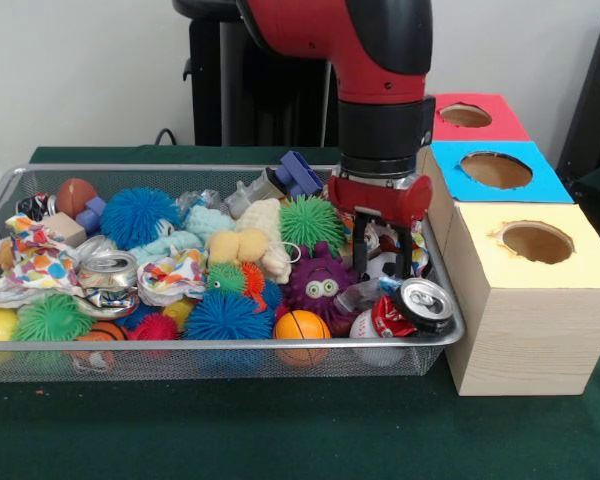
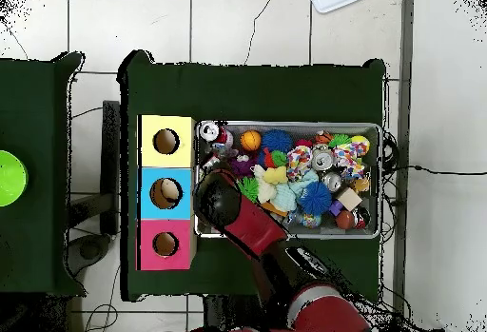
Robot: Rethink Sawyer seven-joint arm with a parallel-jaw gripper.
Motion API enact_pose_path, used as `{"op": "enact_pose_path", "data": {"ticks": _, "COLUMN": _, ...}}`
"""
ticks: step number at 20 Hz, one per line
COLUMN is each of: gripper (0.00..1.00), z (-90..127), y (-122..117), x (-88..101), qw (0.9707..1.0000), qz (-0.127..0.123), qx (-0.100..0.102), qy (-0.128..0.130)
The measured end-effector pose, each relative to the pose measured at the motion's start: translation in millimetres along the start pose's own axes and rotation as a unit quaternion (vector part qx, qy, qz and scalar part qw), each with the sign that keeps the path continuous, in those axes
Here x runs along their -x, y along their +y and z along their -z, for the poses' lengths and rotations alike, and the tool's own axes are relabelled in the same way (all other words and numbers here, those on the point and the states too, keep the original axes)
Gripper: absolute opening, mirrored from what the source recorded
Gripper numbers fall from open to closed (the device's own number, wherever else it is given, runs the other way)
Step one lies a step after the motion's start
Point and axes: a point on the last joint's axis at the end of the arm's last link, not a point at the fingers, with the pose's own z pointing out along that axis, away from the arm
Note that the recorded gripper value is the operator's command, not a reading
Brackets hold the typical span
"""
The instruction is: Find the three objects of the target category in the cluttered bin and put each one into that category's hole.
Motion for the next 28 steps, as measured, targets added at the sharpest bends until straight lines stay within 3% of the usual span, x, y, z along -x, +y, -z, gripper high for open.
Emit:
{"op": "enact_pose_path", "data": {"ticks": 5, "gripper": 1.0, "z": 20.0, "y": 9.4, "x": 7.2, "qw": 0.9997, "qz": -0.022, "qx": -0.014, "qy": -0.004}}
{"op": "enact_pose_path", "data": {"ticks": 14, "gripper": 1.0, "z": 56.6, "y": 25.7, "x": 19.0, "qw": 0.9985, "qz": -0.046, "qx": -0.018, "qy": -0.022}}
{"op": "enact_pose_path", "data": {"ticks": 16, "gripper": 1.0, "z": 63.3, "y": 27.5, "x": 15.2, "qw": 0.9981, "qz": -0.051, "qx": -0.024, "qy": -0.022}}
{"op": "enact_pose_path", "data": {"ticks": 22, "gripper": 1.0, "z": 87.1, "y": 38.6, "x": -24.8, "qw": 0.9972, "qz": -0.058, "qx": -0.045, "qy": 0.015}}
{"op": "enact_pose_path", "data": {"ticks": 24, "gripper": 1.0, "z": 96.9, "y": 45.9, "x": -39.6, "qw": 0.9955, "qz": -0.07, "qx": -0.051, "qy": 0.037}}
{"op": "enact_pose_path", "data": {"ticks": 28, "gripper": 1.0, "z": 109.6, "y": 54.6, "x": -43.9, "qw": 0.9916, "qz": -0.102, "qx": -0.056, "qy": 0.057}}
